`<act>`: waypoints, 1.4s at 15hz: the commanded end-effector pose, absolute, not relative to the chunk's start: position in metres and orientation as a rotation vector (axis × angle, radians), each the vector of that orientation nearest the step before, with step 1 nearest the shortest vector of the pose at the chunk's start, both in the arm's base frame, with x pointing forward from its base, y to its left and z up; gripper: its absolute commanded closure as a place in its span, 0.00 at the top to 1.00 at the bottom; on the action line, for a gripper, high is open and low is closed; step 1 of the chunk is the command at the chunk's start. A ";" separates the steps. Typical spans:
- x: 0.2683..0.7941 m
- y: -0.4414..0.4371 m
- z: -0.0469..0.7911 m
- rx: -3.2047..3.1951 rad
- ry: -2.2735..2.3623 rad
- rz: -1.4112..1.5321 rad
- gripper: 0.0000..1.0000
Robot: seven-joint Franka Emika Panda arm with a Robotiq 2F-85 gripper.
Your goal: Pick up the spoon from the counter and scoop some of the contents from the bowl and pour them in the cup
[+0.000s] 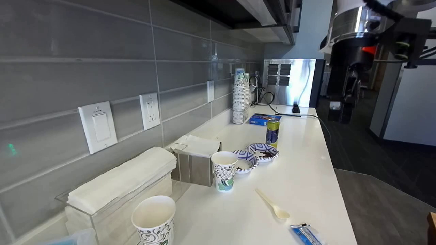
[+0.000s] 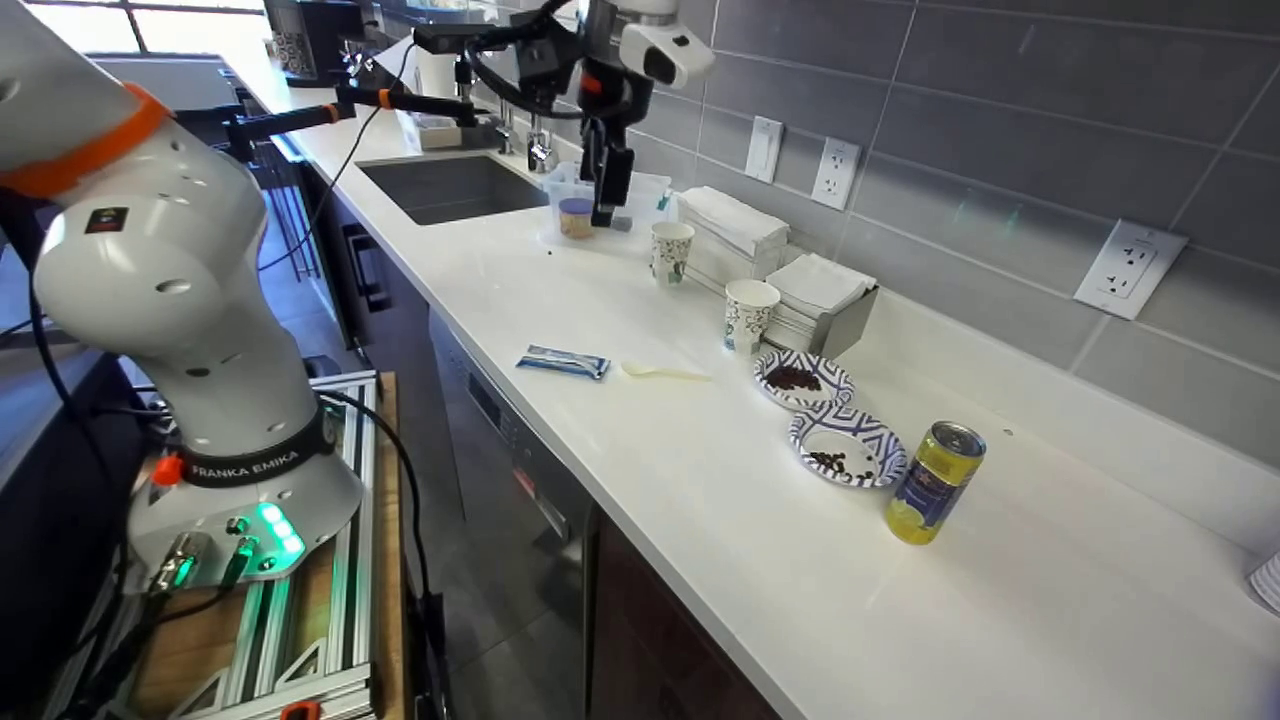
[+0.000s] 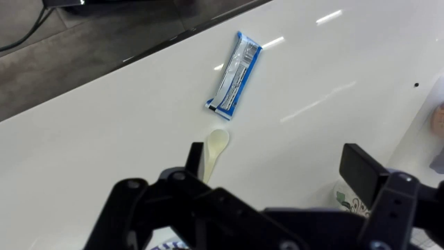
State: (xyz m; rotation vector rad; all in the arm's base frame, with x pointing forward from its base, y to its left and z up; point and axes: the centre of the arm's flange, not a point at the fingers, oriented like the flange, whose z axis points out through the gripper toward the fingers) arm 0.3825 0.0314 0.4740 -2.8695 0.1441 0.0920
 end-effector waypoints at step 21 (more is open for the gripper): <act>0.507 0.003 0.289 -2.772 0.297 0.554 1.00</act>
